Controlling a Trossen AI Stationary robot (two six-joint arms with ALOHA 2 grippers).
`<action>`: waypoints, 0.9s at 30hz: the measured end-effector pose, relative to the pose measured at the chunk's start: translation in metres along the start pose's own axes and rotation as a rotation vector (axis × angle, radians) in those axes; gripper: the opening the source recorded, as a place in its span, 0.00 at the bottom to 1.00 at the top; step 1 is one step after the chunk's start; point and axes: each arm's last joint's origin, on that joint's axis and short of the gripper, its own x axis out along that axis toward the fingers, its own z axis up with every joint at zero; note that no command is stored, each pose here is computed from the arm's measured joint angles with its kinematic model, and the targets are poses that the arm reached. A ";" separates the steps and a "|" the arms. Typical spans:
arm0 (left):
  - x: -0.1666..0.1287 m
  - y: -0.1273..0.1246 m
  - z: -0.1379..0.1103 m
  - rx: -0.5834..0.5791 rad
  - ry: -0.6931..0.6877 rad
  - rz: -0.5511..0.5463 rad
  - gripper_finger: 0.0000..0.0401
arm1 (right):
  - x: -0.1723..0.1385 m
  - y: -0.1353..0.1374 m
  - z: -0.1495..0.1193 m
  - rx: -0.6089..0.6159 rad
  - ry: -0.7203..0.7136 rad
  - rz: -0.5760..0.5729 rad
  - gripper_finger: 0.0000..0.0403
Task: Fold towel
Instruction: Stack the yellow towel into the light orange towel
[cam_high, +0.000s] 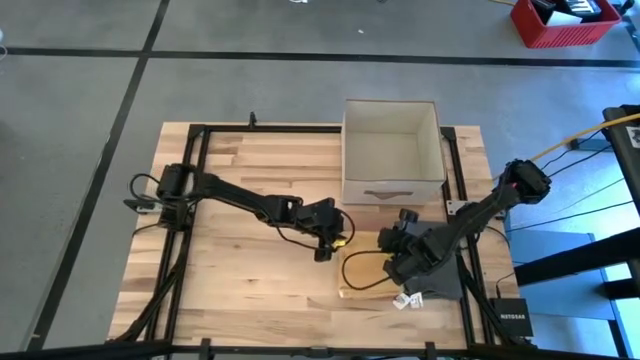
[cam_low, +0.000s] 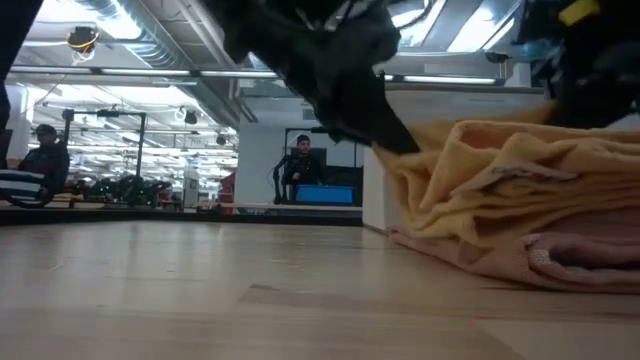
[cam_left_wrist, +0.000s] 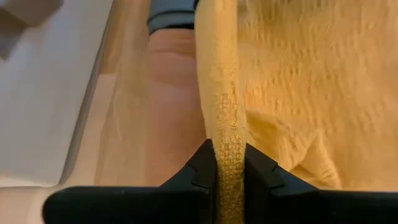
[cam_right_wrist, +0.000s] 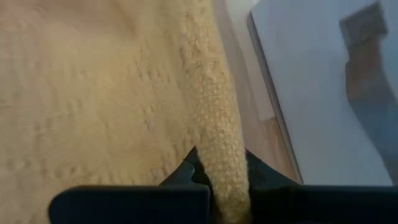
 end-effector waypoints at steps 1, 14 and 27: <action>0.003 0.001 -0.002 -0.001 0.002 0.002 0.08 | 0.003 -0.001 -0.002 0.000 0.010 -0.006 0.04; 0.014 0.023 -0.013 0.133 0.062 0.064 0.09 | 0.010 -0.001 -0.004 -0.007 0.000 -0.002 0.18; -0.001 0.018 -0.001 0.147 0.139 0.052 0.48 | -0.004 -0.003 0.002 -0.029 0.114 0.058 0.45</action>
